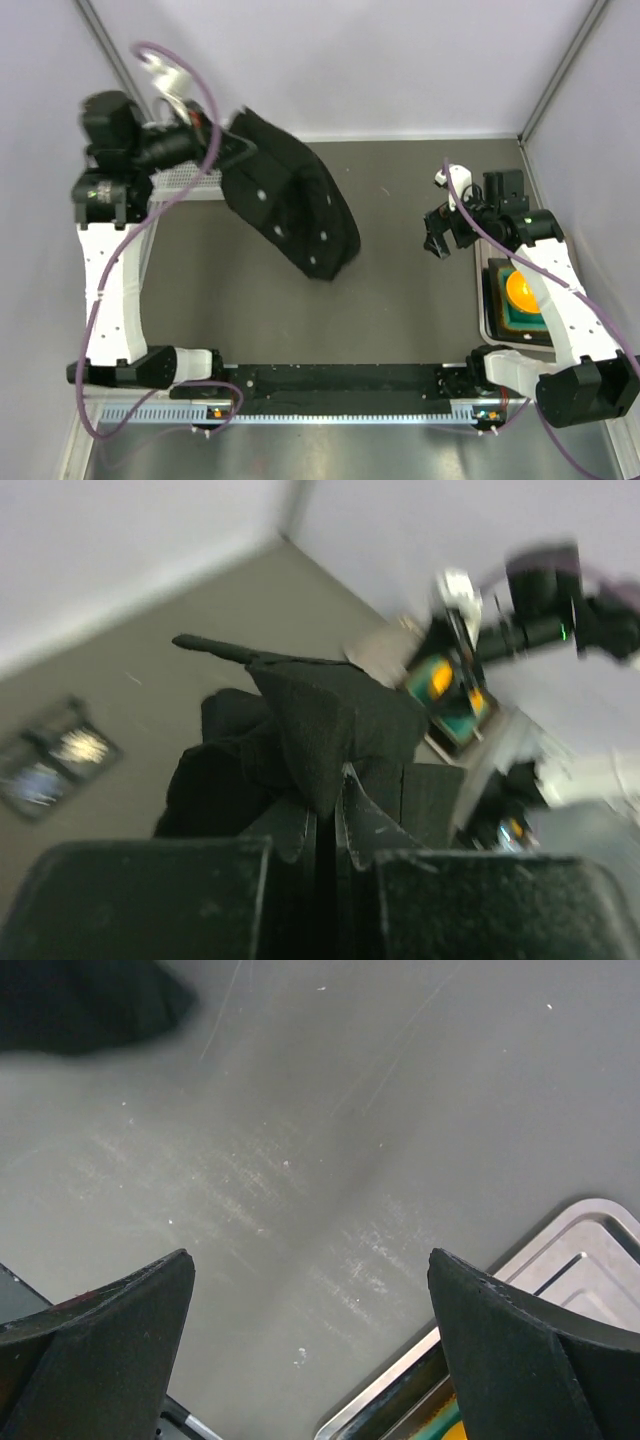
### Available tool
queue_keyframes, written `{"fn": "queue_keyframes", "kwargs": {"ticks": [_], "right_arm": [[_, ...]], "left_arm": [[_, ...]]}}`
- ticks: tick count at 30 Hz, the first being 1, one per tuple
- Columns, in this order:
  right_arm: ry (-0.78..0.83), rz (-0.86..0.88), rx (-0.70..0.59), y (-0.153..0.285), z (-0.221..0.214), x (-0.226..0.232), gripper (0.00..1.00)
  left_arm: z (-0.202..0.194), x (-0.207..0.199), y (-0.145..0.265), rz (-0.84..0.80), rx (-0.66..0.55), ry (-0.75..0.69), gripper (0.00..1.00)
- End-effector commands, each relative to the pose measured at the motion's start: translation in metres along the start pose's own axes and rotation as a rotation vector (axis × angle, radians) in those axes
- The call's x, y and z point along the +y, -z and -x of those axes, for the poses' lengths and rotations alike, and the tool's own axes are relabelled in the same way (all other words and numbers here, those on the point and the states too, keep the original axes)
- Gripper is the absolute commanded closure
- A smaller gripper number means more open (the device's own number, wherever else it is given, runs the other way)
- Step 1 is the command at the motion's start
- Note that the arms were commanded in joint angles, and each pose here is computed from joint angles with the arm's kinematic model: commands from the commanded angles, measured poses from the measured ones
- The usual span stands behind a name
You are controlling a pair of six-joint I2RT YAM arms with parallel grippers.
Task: Pin the brooch onto the clothing
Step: Place the clothes at the center of the board.
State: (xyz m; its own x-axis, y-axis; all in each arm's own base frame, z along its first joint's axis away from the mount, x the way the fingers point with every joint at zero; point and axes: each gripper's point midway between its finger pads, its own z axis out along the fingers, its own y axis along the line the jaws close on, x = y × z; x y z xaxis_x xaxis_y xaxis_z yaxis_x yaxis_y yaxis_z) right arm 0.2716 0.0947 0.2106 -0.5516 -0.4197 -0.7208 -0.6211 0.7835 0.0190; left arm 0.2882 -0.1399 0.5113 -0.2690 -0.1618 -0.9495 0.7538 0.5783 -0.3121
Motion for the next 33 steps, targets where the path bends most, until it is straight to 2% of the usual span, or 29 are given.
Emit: {"fn": "queue_keyframes", "kwargs": {"ticks": [1,3,5,6,8,12,13,14,15,16,17,19,24,26,27,30,33], "right_arm": [[0.029,0.028,-0.064,0.011,0.022,0.007,0.01],[0.028,0.043,-0.055,0.009,0.020,0.008,0.01],[0.023,0.055,-0.041,0.006,0.017,0.009,0.01],[0.021,0.063,-0.036,0.005,0.016,0.011,0.01],[0.015,0.078,-0.014,0.002,0.011,0.012,0.01],[0.007,0.140,0.026,-0.006,0.002,0.020,0.01],[0.002,0.154,0.035,-0.008,0.000,0.022,0.01],[-0.001,0.168,0.046,-0.011,-0.002,0.024,0.01],[-0.006,0.194,0.056,-0.016,-0.002,0.027,0.01],[-0.005,0.213,0.062,-0.018,-0.002,0.031,0.01],[-0.003,0.232,0.066,-0.021,-0.001,0.035,0.01],[0.007,0.277,0.077,-0.028,0.002,0.044,0.01],[0.015,0.431,0.064,-0.040,0.017,0.072,0.01],[0.018,0.503,0.065,-0.046,0.025,0.086,0.01],[0.022,0.551,0.043,-0.045,0.033,0.094,0.01],[0.036,0.648,0.051,-0.053,0.042,0.118,0.01],[0.082,0.710,0.098,-0.066,0.041,0.146,0.01]], "left_arm": [[-0.162,-0.014,-0.016,-0.143,0.475,-0.111,0.98],[-0.230,-0.004,-0.013,-0.118,0.651,-0.118,0.93],[-0.262,0.006,-0.005,-0.155,0.723,-0.175,0.87],[-0.290,0.009,0.007,-0.184,0.801,-0.173,0.84],[-0.309,0.025,0.015,-0.183,0.854,-0.272,0.83],[-0.364,0.051,0.063,-0.207,1.080,-0.420,0.83],[-0.372,0.064,0.076,-0.210,1.138,-0.518,0.82],[-0.375,0.067,0.086,-0.199,1.151,-0.565,0.80],[-0.394,0.071,0.103,-0.213,1.215,-0.576,0.77],[-0.399,0.080,0.115,-0.194,1.269,-0.632,0.68],[-0.399,0.087,0.120,-0.151,1.271,-0.654,0.59],[-0.399,0.091,0.128,-0.144,1.269,-0.641,0.49],[-0.344,0.089,0.097,-0.078,1.024,-0.430,0.40],[-0.338,0.081,0.088,-0.110,0.996,-0.337,0.36],[-0.332,0.068,0.079,-0.166,0.943,-0.297,0.27],[-0.336,0.056,0.068,-0.221,0.885,-0.210,0.26],[-0.345,0.046,0.062,-0.297,0.827,-0.202,0.26]]}}
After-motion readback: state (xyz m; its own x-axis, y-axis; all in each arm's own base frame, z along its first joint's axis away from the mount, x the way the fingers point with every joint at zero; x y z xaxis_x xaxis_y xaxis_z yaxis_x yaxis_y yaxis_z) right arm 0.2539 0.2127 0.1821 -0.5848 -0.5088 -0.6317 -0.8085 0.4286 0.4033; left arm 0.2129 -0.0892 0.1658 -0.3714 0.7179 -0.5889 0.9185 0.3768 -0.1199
